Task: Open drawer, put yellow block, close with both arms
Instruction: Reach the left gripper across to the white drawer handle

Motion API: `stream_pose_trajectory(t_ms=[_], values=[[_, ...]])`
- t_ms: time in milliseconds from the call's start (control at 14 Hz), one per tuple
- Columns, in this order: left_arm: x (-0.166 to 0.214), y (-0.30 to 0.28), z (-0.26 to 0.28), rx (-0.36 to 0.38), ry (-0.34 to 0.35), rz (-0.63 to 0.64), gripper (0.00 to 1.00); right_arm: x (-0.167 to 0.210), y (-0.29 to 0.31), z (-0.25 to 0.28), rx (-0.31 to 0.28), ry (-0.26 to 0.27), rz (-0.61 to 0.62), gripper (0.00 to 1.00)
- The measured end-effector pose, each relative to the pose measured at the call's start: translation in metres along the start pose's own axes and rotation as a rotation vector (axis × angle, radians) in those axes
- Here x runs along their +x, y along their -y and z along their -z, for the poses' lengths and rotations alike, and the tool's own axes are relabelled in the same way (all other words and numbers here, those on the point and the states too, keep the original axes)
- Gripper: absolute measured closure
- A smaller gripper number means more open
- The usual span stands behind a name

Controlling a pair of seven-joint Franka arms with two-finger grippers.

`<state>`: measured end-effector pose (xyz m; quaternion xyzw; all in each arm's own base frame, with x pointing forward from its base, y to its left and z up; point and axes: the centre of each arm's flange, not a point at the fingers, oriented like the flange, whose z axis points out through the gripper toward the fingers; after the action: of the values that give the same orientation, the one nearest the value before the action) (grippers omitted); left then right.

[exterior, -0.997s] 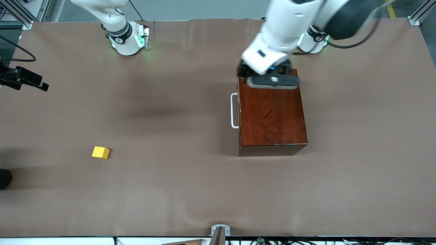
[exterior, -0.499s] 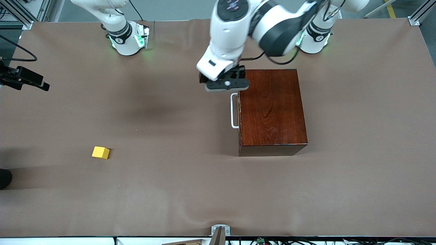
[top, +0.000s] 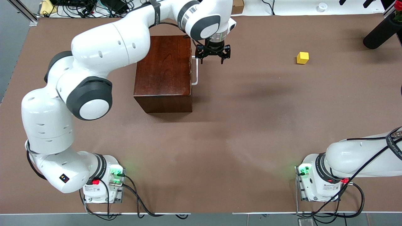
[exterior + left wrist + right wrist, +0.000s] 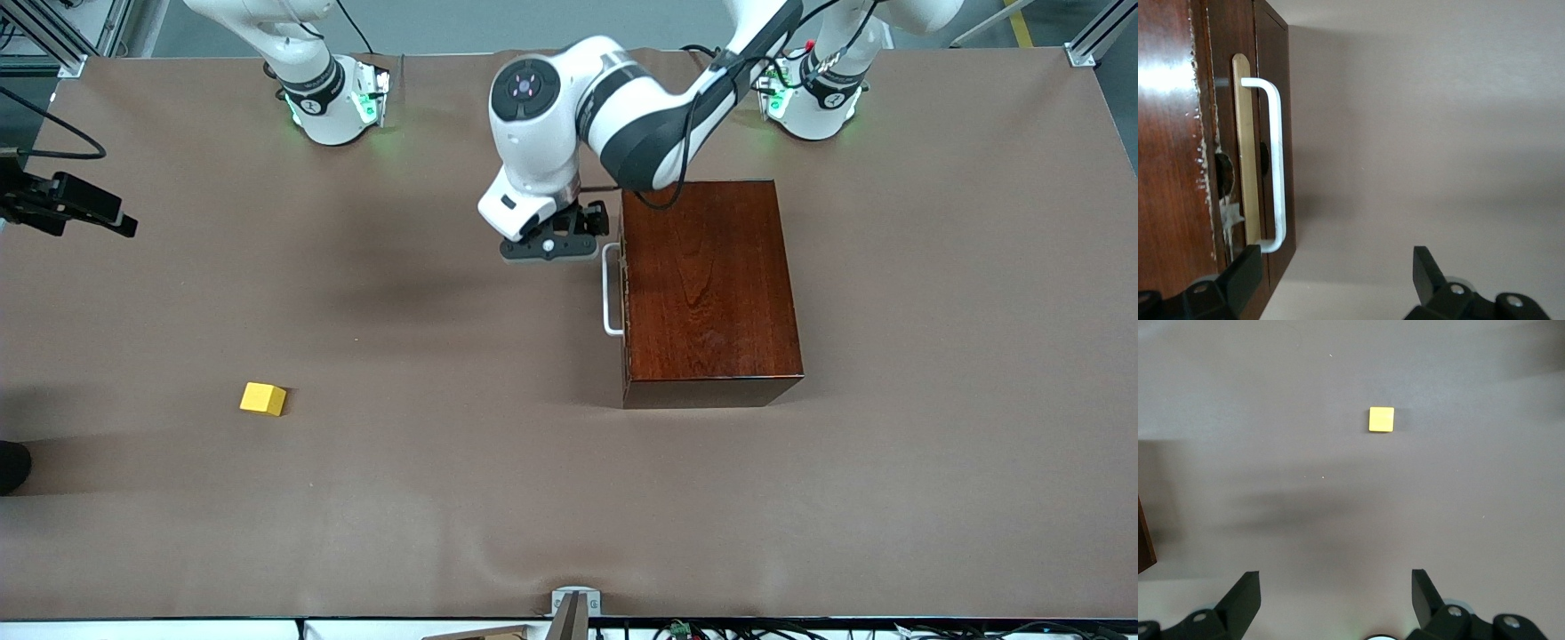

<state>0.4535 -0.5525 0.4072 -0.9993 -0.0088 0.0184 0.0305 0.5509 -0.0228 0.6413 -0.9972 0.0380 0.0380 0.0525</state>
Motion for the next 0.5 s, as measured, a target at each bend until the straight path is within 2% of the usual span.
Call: stream_pose_trajectory(t_ms=[499], values=[[0.01,-0.002,-0.054,0.096,-0.004,-0.021,0.0,0.0,0.008,-0.001,-0.001,0.001,0.015,0.0]])
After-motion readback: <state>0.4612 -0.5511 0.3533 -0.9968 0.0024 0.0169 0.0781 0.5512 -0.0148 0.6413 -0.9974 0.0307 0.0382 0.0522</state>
